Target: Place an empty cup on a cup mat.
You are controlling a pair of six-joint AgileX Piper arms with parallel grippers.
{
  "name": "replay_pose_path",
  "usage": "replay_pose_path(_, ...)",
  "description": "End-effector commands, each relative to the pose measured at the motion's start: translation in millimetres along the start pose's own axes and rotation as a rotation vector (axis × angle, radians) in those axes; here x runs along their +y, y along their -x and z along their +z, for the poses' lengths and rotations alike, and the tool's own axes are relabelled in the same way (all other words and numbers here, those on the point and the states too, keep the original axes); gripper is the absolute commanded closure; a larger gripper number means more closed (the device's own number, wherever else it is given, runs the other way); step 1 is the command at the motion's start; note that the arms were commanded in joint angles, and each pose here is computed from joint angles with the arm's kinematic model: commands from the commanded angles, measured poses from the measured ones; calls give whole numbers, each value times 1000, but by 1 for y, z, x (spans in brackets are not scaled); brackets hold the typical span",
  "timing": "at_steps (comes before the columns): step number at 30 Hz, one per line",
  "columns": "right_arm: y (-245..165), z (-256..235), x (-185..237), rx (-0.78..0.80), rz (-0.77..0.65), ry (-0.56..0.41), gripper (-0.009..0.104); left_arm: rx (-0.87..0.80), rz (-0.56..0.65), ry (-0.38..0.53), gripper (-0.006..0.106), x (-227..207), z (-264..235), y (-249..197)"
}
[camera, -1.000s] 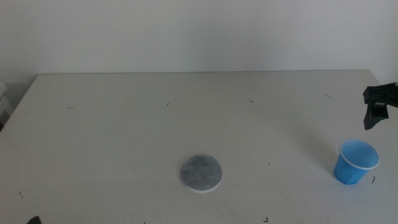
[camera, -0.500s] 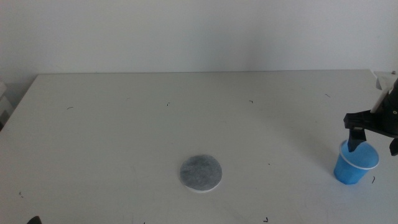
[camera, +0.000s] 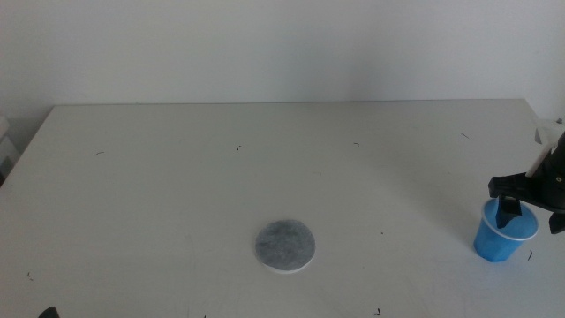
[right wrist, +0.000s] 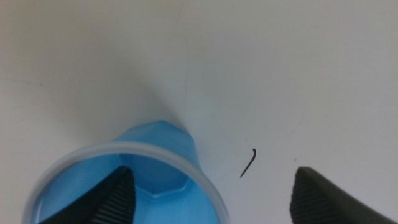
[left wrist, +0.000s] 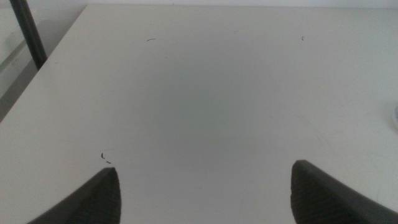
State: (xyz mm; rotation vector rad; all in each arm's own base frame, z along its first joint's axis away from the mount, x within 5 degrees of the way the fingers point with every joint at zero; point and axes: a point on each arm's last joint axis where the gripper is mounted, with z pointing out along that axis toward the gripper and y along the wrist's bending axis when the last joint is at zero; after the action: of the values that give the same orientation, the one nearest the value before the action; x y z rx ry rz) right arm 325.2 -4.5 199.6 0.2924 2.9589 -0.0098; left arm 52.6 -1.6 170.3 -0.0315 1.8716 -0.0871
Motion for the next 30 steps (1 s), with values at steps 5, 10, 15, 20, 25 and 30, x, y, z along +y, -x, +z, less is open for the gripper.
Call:
replay_pose_path(5,3,-12,-3,-79,-3,8,61,-84,-11,-11,-5,-1,-2,8)
replay_pose_path(10,2,-12,-3,-75,-2,8,84,-84,-11,-11,-5,-1,-2,8)
replay_pose_path(15,2,-12,-3,-77,-3,9,96,-84,-11,-11,-5,-1,-2,8)
replay_pose_path(20,2,-28,0,-92,-11,12,96,-84,-11,-11,-5,-1,-2,8)
replay_pose_path(25,3,-54,15,-115,-55,26,96,-84,-11,-11,-5,-1,-2,8)
replay_pose_path(30,5,-80,54,-159,-134,73,96,-84,-11,-11,-5,-1,-2,8)
